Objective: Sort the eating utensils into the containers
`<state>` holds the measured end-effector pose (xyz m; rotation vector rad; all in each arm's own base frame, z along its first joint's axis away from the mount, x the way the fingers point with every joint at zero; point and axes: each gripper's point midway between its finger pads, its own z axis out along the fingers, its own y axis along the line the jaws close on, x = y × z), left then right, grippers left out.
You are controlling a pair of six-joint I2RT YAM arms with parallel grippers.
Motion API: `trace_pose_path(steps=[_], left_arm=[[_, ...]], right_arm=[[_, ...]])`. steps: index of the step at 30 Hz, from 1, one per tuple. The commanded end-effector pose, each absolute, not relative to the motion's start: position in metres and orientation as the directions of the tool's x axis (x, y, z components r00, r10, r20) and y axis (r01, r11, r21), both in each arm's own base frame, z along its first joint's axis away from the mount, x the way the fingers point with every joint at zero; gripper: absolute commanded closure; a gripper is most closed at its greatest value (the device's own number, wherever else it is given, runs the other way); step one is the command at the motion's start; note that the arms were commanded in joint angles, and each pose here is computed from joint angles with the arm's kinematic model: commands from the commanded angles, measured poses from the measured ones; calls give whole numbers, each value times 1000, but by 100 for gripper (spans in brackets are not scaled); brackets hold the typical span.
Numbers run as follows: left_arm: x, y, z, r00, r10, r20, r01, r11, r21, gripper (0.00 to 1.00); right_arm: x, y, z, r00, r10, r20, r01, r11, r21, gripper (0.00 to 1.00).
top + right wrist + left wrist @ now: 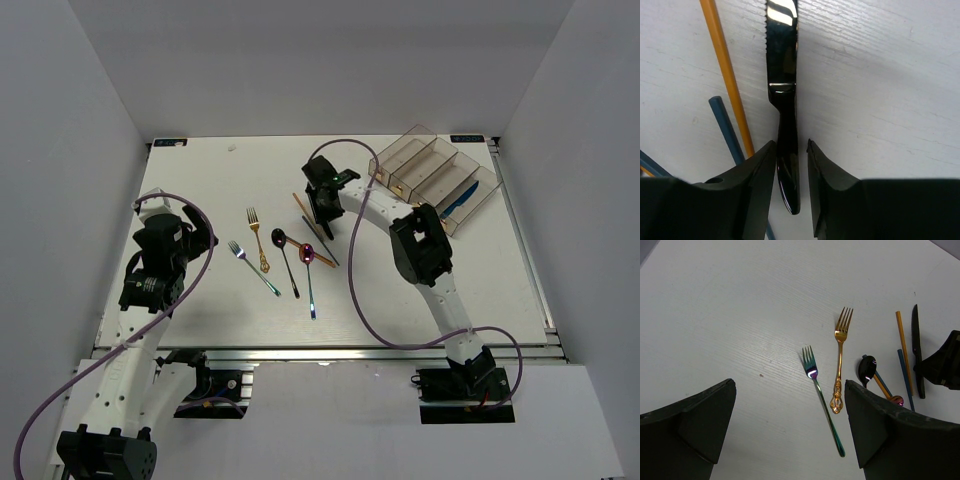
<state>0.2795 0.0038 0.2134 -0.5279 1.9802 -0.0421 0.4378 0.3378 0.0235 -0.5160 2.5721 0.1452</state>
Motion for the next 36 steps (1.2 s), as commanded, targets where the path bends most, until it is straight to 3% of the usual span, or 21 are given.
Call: trace_pose_path(steps=[1,4,6,9,10,20,26,36], left_arm=[[278,4,218,-350,-378,-857,-337,904,-261,2],[278,4,218,-351,-378,-857,-338,904,-260,2],[278,4,218,-350,-378,-857,-337,904,-261,2],[278,3,218,-351,-378,-857,-335,905,-262,2],[278,3,218,-351,-378,-856,-334,905,-263,2],[277,3,219,-348,-378,-858,-334,905,-263,2],[278,3,219,-348,-377,-858,-332,906,-263,2],[278,2,218,-354,-377,-856,-331,906,-262,2]], right_arm=[[426,302,-2,-837,-390,-383,-385,918,-93,64],[403,263,-28,-883,-411,-227,-390,911,-130,69],[392,253,-37,-887,-423,-186,-406,905,-124,73],[382,239,-42,-882,-445,-153,-433,895,-106,87],[377,232,-44,-882,-453,-131,-439,890,-120,98],[301,179,-26,-882,-471,-11,-465,874,-138,100],[289,175,-39,-865,-499,54,-502,858,-107,76],[278,176,-61,-863,-499,82,-504,861,-61,63]])
